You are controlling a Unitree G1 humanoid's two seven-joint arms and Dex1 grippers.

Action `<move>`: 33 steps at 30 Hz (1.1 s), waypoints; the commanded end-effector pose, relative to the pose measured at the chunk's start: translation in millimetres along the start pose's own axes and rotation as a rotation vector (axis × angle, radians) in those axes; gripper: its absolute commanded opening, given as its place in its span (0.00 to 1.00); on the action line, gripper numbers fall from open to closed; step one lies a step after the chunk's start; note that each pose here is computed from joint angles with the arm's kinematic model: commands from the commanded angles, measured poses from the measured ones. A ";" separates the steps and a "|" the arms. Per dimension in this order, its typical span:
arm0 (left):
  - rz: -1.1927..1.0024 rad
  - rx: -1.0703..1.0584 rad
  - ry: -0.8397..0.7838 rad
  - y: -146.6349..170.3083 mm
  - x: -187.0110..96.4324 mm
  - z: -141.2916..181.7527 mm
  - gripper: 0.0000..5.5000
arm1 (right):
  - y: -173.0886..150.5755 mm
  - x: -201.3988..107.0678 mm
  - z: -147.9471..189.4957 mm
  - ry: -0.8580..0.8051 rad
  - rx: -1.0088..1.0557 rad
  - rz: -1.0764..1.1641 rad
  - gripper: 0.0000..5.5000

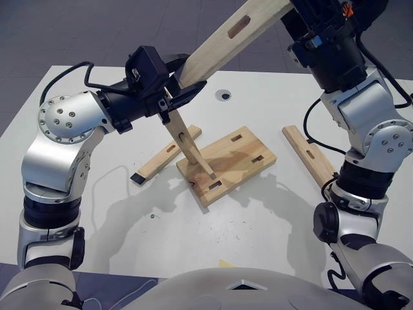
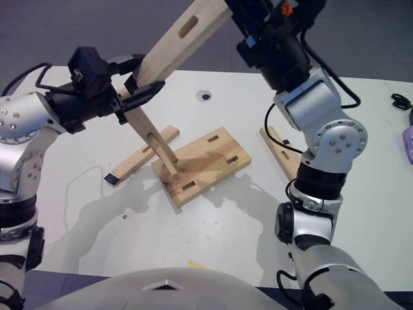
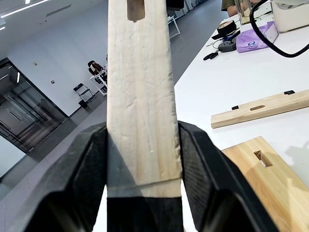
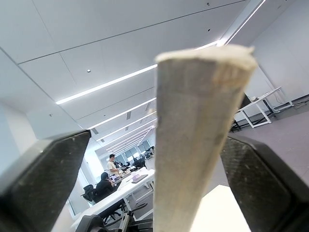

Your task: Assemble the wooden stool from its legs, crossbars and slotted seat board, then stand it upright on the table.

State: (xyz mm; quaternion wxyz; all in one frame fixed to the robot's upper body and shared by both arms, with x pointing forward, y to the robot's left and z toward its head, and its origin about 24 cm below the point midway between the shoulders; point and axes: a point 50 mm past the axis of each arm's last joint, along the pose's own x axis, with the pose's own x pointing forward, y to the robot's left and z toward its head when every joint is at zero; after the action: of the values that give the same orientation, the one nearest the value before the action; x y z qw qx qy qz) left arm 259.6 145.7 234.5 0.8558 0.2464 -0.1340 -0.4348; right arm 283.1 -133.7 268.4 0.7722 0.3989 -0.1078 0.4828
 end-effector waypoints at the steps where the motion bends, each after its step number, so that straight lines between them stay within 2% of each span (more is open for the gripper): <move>1: -0.002 0.026 -0.009 -2.2 1.7 3.8 0.37 | 1.2 -0.3 -2.1 -0.020 0.005 -0.028 0.72; 10: -0.011 0.081 -0.017 -10.5 5.8 10.5 0.37 | -4.4 -12.8 -14.9 -0.094 0.086 -0.176 0.45; 20: 0.039 0.037 -0.028 -20.8 7.2 11.9 0.37 | -7.4 -23.4 -2.4 -0.227 0.081 -0.225 0.20; 28: 0.039 0.006 -0.023 -19.7 5.7 10.7 0.37 | -6.6 -19.7 -3.6 -0.229 0.081 -0.213 0.19; 30: 0.063 -0.030 -0.067 -13.9 2.8 17.8 0.46 | -6.6 -18.5 -0.6 -0.243 0.072 -0.213 0.19; 33: 0.114 -0.157 -0.284 10.5 -10.9 51.5 0.55 | -9.1 -20.6 9.9 -0.282 0.042 -0.232 0.18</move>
State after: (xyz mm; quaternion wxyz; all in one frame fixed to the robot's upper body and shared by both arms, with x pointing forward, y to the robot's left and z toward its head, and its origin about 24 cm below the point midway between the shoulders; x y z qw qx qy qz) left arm 242.8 135.4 249.0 0.8719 0.1668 -0.1719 -0.4272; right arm 279.9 -149.0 250.6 0.7868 0.4937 -0.1374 0.3439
